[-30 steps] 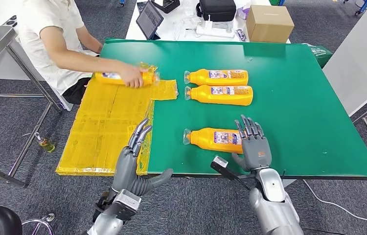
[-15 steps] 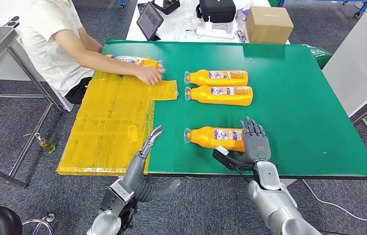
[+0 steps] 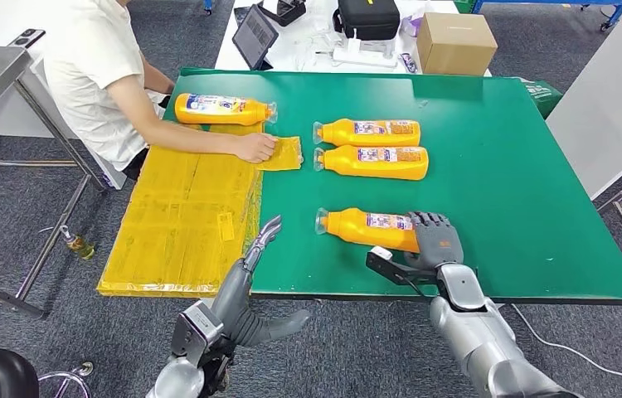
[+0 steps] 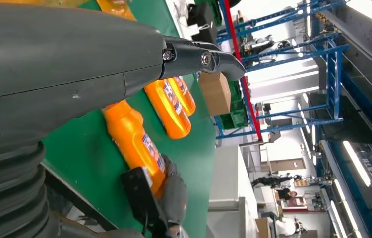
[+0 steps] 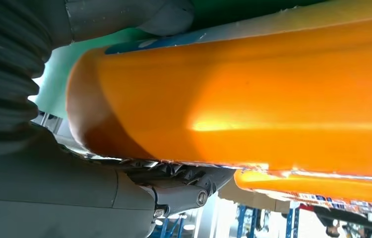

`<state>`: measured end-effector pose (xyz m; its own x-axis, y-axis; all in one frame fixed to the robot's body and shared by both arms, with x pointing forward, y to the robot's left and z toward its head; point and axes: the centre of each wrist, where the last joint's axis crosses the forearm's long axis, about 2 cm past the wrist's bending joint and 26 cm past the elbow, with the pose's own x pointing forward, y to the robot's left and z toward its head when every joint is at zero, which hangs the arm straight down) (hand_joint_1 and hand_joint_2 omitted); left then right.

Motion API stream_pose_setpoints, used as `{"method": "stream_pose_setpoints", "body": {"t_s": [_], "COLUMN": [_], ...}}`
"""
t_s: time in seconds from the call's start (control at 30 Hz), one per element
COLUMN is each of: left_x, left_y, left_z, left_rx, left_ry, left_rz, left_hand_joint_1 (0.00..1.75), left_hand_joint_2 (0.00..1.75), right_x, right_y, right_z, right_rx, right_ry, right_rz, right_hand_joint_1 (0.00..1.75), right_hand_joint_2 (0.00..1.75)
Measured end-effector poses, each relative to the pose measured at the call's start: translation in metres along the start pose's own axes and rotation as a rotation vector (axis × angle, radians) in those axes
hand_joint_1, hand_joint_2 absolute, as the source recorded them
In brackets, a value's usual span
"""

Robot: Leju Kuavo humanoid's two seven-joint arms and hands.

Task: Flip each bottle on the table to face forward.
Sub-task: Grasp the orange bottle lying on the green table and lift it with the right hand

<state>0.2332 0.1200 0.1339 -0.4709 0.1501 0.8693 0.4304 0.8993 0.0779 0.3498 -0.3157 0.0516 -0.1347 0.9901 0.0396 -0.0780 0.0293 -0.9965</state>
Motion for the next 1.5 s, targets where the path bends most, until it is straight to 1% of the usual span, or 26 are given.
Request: {"method": "stream_pose_setpoints", "body": {"t_s": [0.3, 0.37, 0.47, 0.53, 0.57, 0.67, 0.83, 0.93, 1.0, 1.1, 1.17, 1.3, 1.5], "left_x": [0.000, 0.000, 0.000, 0.000, 0.000, 0.000, 0.000, 0.000, -0.001, -0.003, -0.005, -0.009, -0.012], "left_y": [-0.001, -0.001, -0.001, -0.002, -0.003, -0.004, -0.005, -0.005, -0.005, -0.005, -0.006, -0.011, -0.018], "left_z": [-0.001, -0.001, -0.001, -0.001, 0.000, 0.001, 0.002, 0.004, 0.007, 0.012, 0.015, 0.020, 0.017], "left_rx": [-0.007, -0.003, 0.032, 0.066, 0.077, 0.089, 0.095, 0.150, 0.221, 0.320, 0.352, 0.340, 0.292], "left_ry": [0.002, 0.002, 0.001, 0.004, 0.006, 0.010, 0.015, 0.038, 0.073, 0.119, 0.149, 0.215, 0.264], "left_rz": [0.022, 0.029, 0.047, 0.059, 0.063, 0.070, 0.075, 0.098, 0.143, 0.222, 0.261, 0.343, 0.399], "left_hand_joint_1": [0.00, 0.00, 0.00, 0.00, 0.00, 0.00, 0.00, 0.00, 0.00, 0.00, 0.00, 0.00, 0.00], "left_hand_joint_2": [1.75, 1.75, 1.75, 1.75, 1.75, 1.75, 1.75, 1.75, 1.75, 1.75, 1.75, 1.75, 1.75], "right_x": [-0.011, -0.012, -0.014, -0.010, -0.007, 0.000, 0.004, 0.008, 0.017, 0.042, 0.060, 0.092, 0.131], "right_y": [-0.009, -0.010, -0.008, -0.005, -0.003, -0.001, 0.000, 0.002, 0.006, 0.009, 0.007, -0.002, -0.003], "right_z": [-0.007, -0.008, -0.007, -0.003, -0.001, 0.001, 0.004, 0.007, 0.012, 0.022, 0.028, 0.039, 0.052], "right_rx": [0.059, 0.076, 0.089, 0.071, 0.062, 0.050, 0.045, 0.017, -0.018, -0.092, -0.149, -0.218, -0.246], "right_ry": [-0.027, -0.058, -0.125, -0.158, -0.167, -0.177, -0.187, -0.201, -0.219, -0.242, -0.256, -0.317, -0.417], "right_rz": [-0.076, -0.150, -0.350, -0.450, -0.476, -0.502, -0.514, -0.580, -0.663, -0.806, -0.890, -0.992, -1.067], "right_hand_joint_1": [1.75, 1.75, 1.75, 1.75, 1.75, 1.75, 1.75, 1.75, 1.75, 1.75, 1.75, 1.75, 1.75], "right_hand_joint_2": [1.75, 1.75, 1.75, 1.75, 1.75, 1.75, 1.75, 1.75, 1.75, 1.75, 1.75, 1.75, 1.75]}}
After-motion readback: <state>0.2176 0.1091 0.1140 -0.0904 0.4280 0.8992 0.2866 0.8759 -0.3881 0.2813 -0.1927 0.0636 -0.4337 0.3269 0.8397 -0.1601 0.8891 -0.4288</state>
